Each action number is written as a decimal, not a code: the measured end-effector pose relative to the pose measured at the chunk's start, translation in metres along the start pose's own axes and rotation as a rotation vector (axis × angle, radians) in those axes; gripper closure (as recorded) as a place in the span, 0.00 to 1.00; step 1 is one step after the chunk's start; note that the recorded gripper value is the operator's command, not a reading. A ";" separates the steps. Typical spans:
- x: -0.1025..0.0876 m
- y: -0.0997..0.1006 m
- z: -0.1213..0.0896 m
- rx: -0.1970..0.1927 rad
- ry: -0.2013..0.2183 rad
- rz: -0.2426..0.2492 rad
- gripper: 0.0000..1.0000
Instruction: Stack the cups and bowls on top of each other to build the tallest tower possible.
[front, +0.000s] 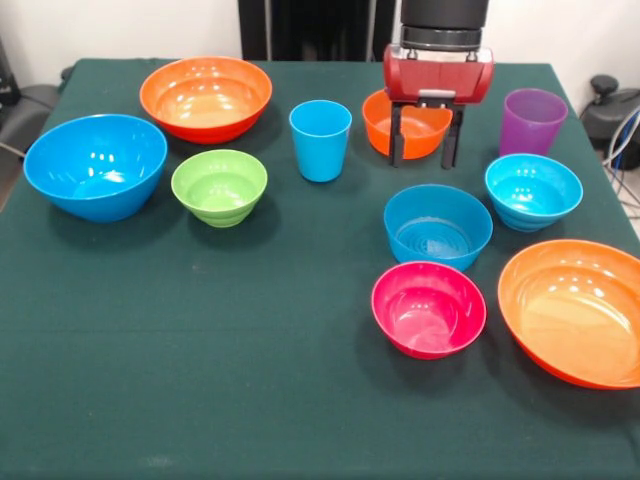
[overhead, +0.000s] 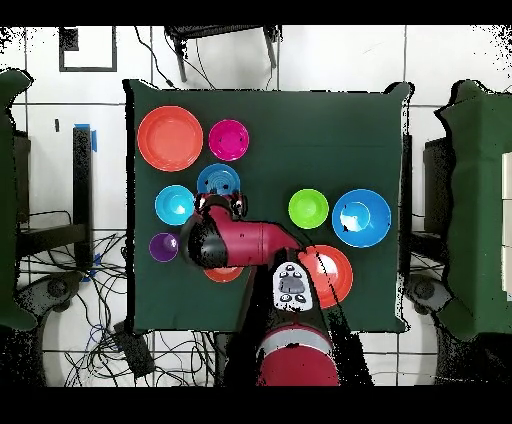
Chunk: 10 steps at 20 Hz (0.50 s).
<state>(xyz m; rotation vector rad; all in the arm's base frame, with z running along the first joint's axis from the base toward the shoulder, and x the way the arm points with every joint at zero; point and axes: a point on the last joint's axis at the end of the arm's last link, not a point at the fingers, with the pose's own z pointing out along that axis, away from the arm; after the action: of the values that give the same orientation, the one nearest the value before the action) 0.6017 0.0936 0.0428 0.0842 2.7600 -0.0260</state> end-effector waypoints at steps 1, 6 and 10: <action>-0.003 0.000 0.001 0.000 0.001 0.001 0.00; -0.031 -0.008 0.004 -0.002 0.001 0.018 0.00; -0.048 -0.018 0.008 -0.001 -0.018 0.037 0.00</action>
<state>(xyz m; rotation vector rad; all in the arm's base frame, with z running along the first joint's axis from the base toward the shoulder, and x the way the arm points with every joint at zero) 0.6486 0.0727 0.0531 0.1342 2.7395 -0.0152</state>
